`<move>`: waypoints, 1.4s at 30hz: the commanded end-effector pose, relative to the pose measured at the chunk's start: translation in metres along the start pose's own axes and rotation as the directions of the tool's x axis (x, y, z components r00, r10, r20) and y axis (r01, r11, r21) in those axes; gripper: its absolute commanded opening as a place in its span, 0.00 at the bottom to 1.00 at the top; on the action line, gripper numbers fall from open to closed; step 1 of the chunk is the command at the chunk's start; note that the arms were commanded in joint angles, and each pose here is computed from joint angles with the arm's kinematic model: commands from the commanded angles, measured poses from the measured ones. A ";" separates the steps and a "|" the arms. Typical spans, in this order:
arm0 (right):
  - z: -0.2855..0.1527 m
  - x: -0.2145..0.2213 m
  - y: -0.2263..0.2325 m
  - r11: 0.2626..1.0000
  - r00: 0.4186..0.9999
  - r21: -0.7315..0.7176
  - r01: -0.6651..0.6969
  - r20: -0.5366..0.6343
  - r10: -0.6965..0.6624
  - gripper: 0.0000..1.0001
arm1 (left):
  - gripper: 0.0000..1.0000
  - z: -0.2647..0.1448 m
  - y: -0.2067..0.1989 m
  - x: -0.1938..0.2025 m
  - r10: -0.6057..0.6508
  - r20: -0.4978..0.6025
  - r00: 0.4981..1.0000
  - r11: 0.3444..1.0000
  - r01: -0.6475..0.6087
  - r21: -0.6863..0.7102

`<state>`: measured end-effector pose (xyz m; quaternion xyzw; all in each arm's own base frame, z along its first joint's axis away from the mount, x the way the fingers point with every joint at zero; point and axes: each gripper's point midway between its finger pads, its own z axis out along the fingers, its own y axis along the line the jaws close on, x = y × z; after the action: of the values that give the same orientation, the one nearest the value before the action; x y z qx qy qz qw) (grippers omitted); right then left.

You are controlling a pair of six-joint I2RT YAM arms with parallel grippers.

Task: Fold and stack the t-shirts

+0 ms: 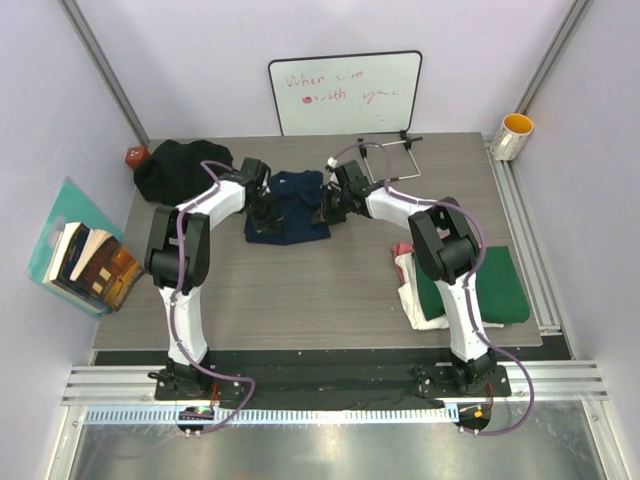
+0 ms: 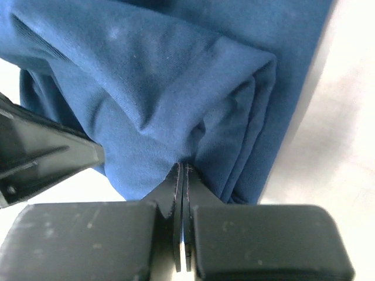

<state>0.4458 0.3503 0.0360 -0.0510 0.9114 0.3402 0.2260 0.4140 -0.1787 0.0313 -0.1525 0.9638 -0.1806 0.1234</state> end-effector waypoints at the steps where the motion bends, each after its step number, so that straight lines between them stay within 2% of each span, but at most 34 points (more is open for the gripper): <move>1: -0.033 0.065 -0.002 0.996 0.987 0.065 0.057 -0.156 -0.047 0.01 | 0.00 -0.020 0.035 0.073 0.047 -0.149 0.988 0.989 -0.066 -0.130; 2: -0.047 0.064 0.009 0.997 0.988 0.053 0.063 -0.145 -0.054 0.01 | 0.00 -0.024 0.036 0.080 0.050 -0.156 0.986 0.989 -0.070 -0.127; 3: -0.051 0.083 0.006 0.996 0.982 0.065 0.055 -0.184 -0.042 0.01 | 0.00 -0.035 0.033 0.084 0.060 -0.144 0.988 0.991 -0.076 -0.110; 7: -0.082 0.117 0.024 0.997 0.972 0.050 0.051 -0.233 -0.038 0.01 | 0.00 -0.051 0.044 0.124 0.080 -0.214 0.974 0.986 -0.108 -0.125; 10: -0.095 0.131 0.038 0.998 0.966 0.027 0.065 -0.252 -0.056 0.01 | 0.00 -0.065 0.046 0.136 0.103 -0.215 0.971 0.984 -0.131 -0.121; 13: -0.100 0.111 0.055 0.997 0.976 0.000 0.082 -0.201 -0.080 0.01 | 0.00 -0.077 0.042 0.125 0.127 -0.168 0.978 0.981 -0.148 -0.123; 15: -0.097 0.093 0.067 0.993 0.977 -0.022 0.114 -0.179 -0.116 0.08 | 0.05 -0.088 0.034 0.112 0.146 -0.119 0.982 0.980 -0.160 -0.118; 16: -0.095 0.088 0.072 0.992 0.977 -0.030 0.124 -0.173 -0.127 0.08 | 0.10 -0.095 0.021 0.100 0.160 -0.079 0.984 0.981 -0.167 -0.096; 19: -0.086 0.070 0.084 0.990 0.977 -0.049 0.135 -0.160 -0.142 0.08 | 0.14 -0.105 0.001 0.078 0.184 -0.030 0.982 0.980 -0.186 -0.072; 25: -0.061 0.055 0.083 0.991 0.979 -0.032 0.133 -0.153 -0.136 0.04 | 0.12 -0.090 -0.012 0.065 0.203 -0.063 0.977 0.977 -0.207 -0.056; 27: -0.063 0.051 0.090 0.990 0.978 -0.053 0.130 -0.156 -0.137 0.03 | 0.09 -0.090 -0.013 0.065 0.201 -0.074 0.977 0.977 -0.205 -0.055; 32: -0.081 0.053 0.099 0.987 0.977 -0.077 0.138 -0.152 -0.148 0.02 | 0.11 -0.098 -0.011 0.063 0.212 -0.034 0.977 0.975 -0.214 -0.059; 34: -0.082 0.062 0.091 0.988 0.972 -0.060 0.140 -0.184 -0.148 0.01 | 0.11 -0.093 -0.006 0.063 0.222 -0.041 0.974 0.972 -0.224 -0.072; 37: -0.077 0.078 0.067 0.988 0.960 0.007 0.152 -0.237 -0.146 0.01 | 0.04 -0.073 0.001 0.065 0.222 -0.063 0.973 0.970 -0.227 -0.089; 38: -0.073 0.079 0.058 0.986 0.959 0.043 0.163 -0.241 -0.148 0.01 | 0.01 -0.067 0.000 0.061 0.225 -0.051 0.973 0.970 -0.229 -0.088; 42: -0.067 0.073 0.037 0.971 0.953 0.124 0.204 -0.252 -0.168 0.01 | 0.00 -0.047 -0.004 0.044 0.225 -0.024 0.974 0.969 -0.227 -0.096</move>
<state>0.3325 0.3571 0.0742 -0.1494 0.9370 0.2870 0.1317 0.3331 -0.1800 0.0782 -0.0503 0.9862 -0.1230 0.0992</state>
